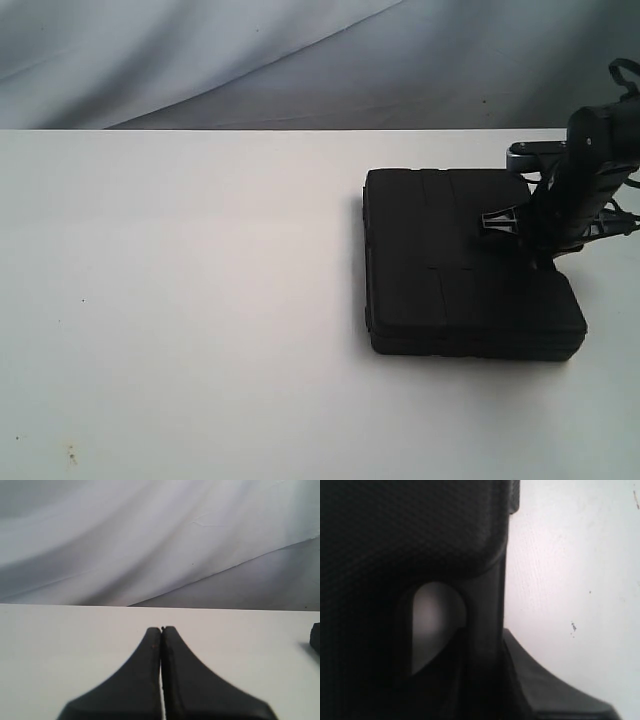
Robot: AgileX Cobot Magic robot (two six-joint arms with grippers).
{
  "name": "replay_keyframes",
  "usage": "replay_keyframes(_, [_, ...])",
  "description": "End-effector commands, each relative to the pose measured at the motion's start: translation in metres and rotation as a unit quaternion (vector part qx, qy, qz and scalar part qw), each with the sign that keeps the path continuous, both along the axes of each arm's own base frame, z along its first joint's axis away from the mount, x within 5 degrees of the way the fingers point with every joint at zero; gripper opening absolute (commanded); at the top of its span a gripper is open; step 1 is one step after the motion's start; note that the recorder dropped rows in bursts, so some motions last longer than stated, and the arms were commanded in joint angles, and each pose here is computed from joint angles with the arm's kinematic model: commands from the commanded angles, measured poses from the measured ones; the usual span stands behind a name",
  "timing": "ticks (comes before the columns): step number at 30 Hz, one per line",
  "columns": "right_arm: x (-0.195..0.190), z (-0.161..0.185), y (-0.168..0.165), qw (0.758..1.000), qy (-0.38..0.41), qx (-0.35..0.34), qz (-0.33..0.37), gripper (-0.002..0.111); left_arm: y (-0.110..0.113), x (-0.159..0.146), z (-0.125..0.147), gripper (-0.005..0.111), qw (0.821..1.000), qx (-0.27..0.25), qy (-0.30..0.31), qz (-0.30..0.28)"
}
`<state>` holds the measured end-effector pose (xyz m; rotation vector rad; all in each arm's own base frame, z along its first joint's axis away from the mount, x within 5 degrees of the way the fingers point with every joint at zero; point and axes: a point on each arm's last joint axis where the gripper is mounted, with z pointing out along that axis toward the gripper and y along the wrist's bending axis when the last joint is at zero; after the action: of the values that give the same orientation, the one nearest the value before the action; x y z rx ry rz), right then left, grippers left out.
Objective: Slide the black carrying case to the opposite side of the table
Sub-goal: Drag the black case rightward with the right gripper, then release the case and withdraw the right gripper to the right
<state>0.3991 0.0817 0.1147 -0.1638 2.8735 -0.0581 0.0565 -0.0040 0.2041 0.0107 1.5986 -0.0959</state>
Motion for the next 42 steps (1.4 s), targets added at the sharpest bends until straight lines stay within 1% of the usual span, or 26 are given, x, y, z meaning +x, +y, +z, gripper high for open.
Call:
replay_keyframes(1, [0.000, 0.002, -0.006, 1.000, -0.003, -0.012, 0.002, 0.000, 0.000, 0.000, -0.001, 0.000, 1.000, -0.005, -0.003, 0.001])
replay_keyframes(9, [0.000, 0.002, -0.007, 1.000, -0.001, -0.012, 0.002, 0.000, 0.000, 0.000, -0.001, 0.000, 1.000, -0.005, -0.003, 0.001])
replay_keyframes(17, [0.000, 0.002, -0.006, 1.000, 0.000, -0.004, -0.014, 0.001, 0.000, 0.000, -0.001, 0.000, 1.000, -0.005, -0.003, 0.001])
replay_keyframes(19, [0.000, 0.002, -0.006, 1.000, 0.000, -0.004, -0.014, 0.005, 0.000, 0.000, -0.001, 0.000, 1.000, -0.005, -0.003, 0.001])
replay_keyframes(23, [0.000, 0.002, -0.006, 1.000, 0.000, -0.004, -0.014, 0.023, 0.000, 0.000, -0.001, 0.000, 1.000, -0.005, -0.003, 0.001])
replay_keyframes(25, [0.000, 0.002, -0.006, 1.000, 0.000, -0.003, -0.015, 0.030, 0.000, 0.000, -0.001, 0.000, 1.000, -0.005, -0.003, 0.001])
replay_keyframes(27, [0.000, 0.003, -0.006, 1.000, -0.001, -0.003, -0.015, 0.034, 0.000, 0.000, -0.001, 0.000, 1.000, -0.005, -0.003, 0.001])
replay_keyframes(30, [0.000, 0.004, -0.006, 1.000, -0.002, -0.003, -0.015, 0.037, 0.000, 0.000, -0.001, 0.000, 1.000, -0.005, -0.003, 0.001])
replay_keyframes(42, [-0.002, 0.026, -0.005, 0.999, -0.024, 0.010, -0.022, 0.037, 0.000, 0.000, -0.001, 0.000, 1.000, -0.005, -0.003, 0.001])
